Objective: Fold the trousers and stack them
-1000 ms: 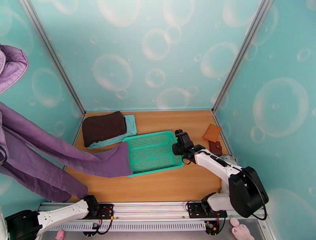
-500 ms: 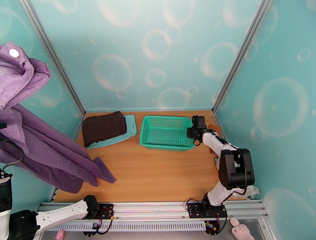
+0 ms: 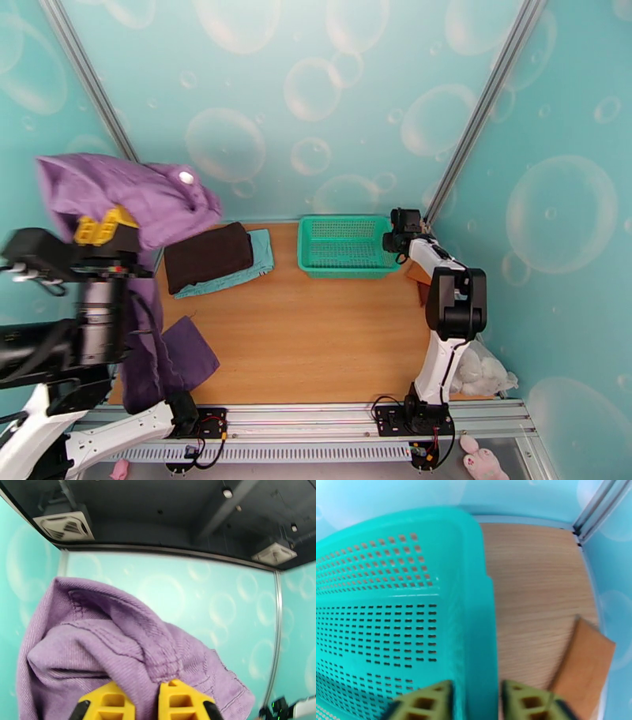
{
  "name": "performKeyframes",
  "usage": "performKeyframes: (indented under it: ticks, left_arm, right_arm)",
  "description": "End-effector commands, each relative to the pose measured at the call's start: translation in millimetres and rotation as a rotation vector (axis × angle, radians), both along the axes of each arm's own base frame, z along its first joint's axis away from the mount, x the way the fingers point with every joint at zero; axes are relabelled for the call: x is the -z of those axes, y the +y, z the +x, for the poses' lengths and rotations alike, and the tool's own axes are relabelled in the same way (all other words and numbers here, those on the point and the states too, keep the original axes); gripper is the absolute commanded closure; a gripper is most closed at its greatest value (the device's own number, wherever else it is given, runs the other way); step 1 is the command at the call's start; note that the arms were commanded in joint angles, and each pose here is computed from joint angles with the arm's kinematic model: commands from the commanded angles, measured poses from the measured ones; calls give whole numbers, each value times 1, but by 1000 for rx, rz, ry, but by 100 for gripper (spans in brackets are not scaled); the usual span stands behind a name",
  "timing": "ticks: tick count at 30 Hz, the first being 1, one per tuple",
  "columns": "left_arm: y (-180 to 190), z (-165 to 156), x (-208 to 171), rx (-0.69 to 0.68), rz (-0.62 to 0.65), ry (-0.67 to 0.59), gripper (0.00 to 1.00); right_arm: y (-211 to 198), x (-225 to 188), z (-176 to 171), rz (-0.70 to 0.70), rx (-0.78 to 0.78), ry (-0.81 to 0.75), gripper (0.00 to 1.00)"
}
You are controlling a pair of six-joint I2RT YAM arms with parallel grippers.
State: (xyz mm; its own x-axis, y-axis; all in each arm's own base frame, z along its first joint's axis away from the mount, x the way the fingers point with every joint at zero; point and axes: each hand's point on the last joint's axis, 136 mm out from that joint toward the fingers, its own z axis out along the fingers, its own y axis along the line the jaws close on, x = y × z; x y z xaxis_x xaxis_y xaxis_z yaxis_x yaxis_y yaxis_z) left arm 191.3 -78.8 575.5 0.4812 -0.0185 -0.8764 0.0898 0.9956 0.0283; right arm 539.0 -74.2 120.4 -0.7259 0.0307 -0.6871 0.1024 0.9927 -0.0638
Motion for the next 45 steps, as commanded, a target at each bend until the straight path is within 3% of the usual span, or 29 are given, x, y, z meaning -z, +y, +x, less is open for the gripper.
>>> performKeyframes:
  ticks: [1,5,7,10,15,19,27,31,34,42,45]
  left_arm:
    - [-10,0,20,74,-52,-1,100]
    - [-16,7,62,68,-21,53,100]
    - [-20,11,80,68,7,71,100]
    - [-28,21,105,69,34,89,100]
    - [-28,46,123,61,8,159,100]
    - [-31,59,141,63,-4,206,100]
    - [-30,66,155,93,-30,215,100]
    - [-28,66,156,93,-32,213,100]
    - [-28,66,158,92,-29,213,100]
    - [-27,67,160,81,-17,213,100]
    - [-26,66,160,75,-16,211,100]
  right_arm:
    - [-3,-35,2,-21,26,-85,32]
    - [11,-86,-2,-77,68,-216,22]
    - [55,-111,-5,-28,19,-276,21]
    - [153,-127,-9,105,-122,-321,18]
    - [281,-90,-7,267,-226,-215,18]
    - [324,-53,-2,214,-196,-183,18]
    - [317,-20,-1,83,-96,-173,19]
    - [324,-3,1,83,-116,-124,27]
    - [323,5,1,77,-116,-105,44]
    - [308,21,0,79,-98,-49,46]
    - [297,21,-1,73,-105,-52,53]
